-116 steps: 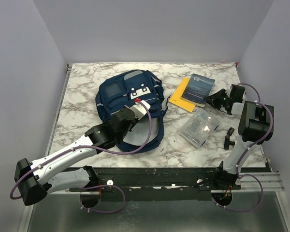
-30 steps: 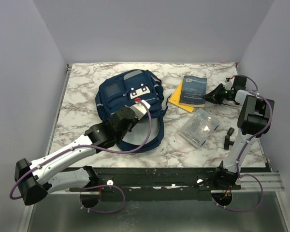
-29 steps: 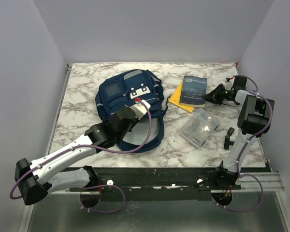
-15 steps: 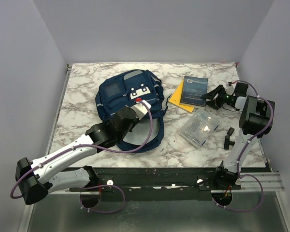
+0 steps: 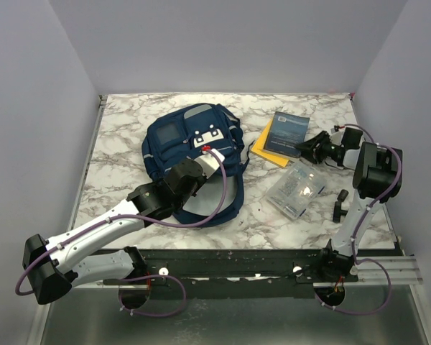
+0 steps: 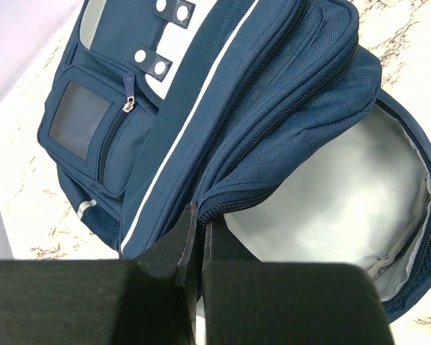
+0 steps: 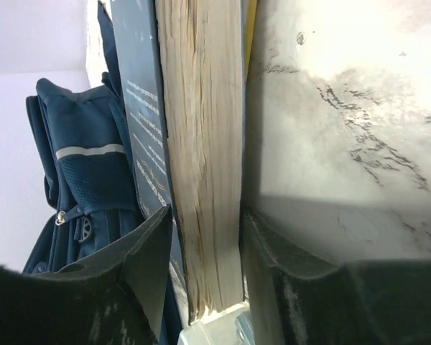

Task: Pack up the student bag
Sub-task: Pick up the book from the center of the board, then place the book in the student bag.

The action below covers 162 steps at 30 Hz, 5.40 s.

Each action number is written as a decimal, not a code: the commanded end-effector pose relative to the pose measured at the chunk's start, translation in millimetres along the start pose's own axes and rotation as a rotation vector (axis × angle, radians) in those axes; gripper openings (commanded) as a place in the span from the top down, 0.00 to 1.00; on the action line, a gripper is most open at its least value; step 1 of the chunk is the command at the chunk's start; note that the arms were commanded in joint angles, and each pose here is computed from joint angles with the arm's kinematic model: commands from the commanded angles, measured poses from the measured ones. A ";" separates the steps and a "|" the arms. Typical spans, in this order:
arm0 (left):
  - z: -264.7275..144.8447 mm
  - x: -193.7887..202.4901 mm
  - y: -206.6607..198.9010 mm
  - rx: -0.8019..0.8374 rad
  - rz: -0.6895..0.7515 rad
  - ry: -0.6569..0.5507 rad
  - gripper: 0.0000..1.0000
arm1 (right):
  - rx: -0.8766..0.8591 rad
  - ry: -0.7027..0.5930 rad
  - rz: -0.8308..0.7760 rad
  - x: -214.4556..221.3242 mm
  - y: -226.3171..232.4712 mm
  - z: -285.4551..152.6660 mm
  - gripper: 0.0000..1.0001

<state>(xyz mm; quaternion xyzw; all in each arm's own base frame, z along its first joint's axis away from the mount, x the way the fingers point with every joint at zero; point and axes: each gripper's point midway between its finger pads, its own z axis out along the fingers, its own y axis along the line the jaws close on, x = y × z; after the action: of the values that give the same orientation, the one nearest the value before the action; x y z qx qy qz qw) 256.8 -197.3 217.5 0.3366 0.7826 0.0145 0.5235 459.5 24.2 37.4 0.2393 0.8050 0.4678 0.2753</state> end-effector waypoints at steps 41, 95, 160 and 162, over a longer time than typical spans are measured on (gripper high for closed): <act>-9.5 -27.9 20.1 -0.003 -0.194 -0.058 1.00 | -0.080 0.285 -0.307 246.2 179.3 -170.7 1.00; -44.9 -61.9 12.9 0.131 -0.274 -0.291 1.00 | -0.668 0.496 -0.100 338.4 249.0 12.9 1.00; -33.2 -60.8 -6.4 0.202 -0.290 -0.260 1.00 | -0.249 -0.542 -0.692 305.9 247.5 113.6 0.65; -32.6 -58.9 -4.4 0.187 -0.290 -0.257 1.00 | -0.263 -0.562 -0.728 305.4 257.1 122.0 0.65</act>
<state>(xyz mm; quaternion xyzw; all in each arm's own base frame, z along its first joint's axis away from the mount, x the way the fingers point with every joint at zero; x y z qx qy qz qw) 236.5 -208.4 241.8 0.2901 0.7819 -0.1346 0.5352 320.1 393.4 73.0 -0.0214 0.7559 0.3279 0.5662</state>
